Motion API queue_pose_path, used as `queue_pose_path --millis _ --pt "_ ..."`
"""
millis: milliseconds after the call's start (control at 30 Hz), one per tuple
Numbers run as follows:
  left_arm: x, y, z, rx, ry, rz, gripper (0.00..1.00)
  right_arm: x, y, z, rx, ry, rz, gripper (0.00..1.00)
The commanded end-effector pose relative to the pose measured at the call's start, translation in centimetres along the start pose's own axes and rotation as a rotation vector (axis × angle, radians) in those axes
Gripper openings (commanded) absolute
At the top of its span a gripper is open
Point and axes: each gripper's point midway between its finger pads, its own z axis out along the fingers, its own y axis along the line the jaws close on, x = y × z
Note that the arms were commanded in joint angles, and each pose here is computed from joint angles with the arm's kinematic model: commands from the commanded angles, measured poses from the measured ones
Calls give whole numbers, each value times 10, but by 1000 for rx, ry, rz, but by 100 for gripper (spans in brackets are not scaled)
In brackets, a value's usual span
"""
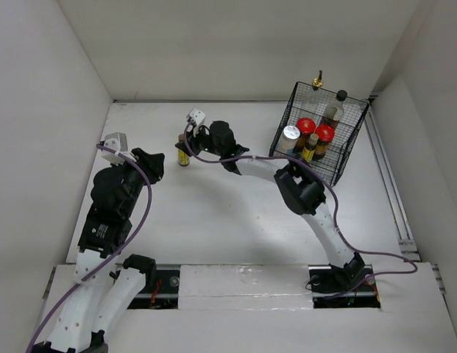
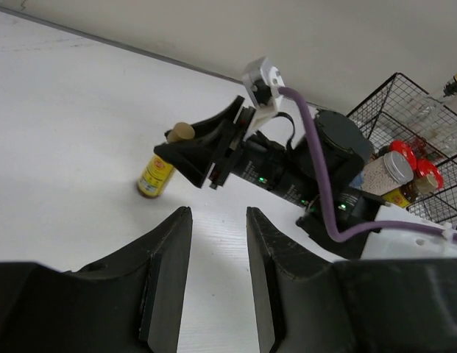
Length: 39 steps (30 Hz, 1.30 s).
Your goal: Organize the condiment bottles
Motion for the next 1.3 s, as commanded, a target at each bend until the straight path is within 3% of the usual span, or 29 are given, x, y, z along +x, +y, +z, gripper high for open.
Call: queue_pose_path --millis 0,133,200,233,267,367,467,567,733,933,1067,1267 --pt "-16 -7 -1 28 -58 1 31 -145 31 -34 -36 -340 -53 20" --pt "-16 -7 -1 28 -58 1 31 -229 56 -108 -66 -483 -99 19" --pt "-16 -7 -1 28 -58 1 31 -249 58 -138 -45 -509 -108 19" --pt "-12 -5 0 24 -50 1 31 -234 46 -153 -3 -480 -97 19" --pt "-12 -5 0 24 -50 1 31 -271 44 -192 47 -550 -129 19" --pt "-12 -5 0 24 -50 1 31 -286 34 -266 188 -581 -149 19" --pt "-12 -5 0 24 -50 1 31 -259 -22 -330 509 -485 -108 18" --pt "-12 -7 0 32 -46 2 31 -257 -57 -421 801 -489 -65 16" --pt "-10 -6 2 28 -38 2 31 -228 -72 -521 1087 -518 -17 16" --pt "-10 -6 2 28 -38 2 31 -202 -101 -552 1202 -447 7 16" --pt "-7 -7 4 34 -25 3 31 -167 -130 -541 1230 -367 43 15" --pt "-5 -6 6 30 -17 4 31 -157 -158 -534 1246 -388 32 15"
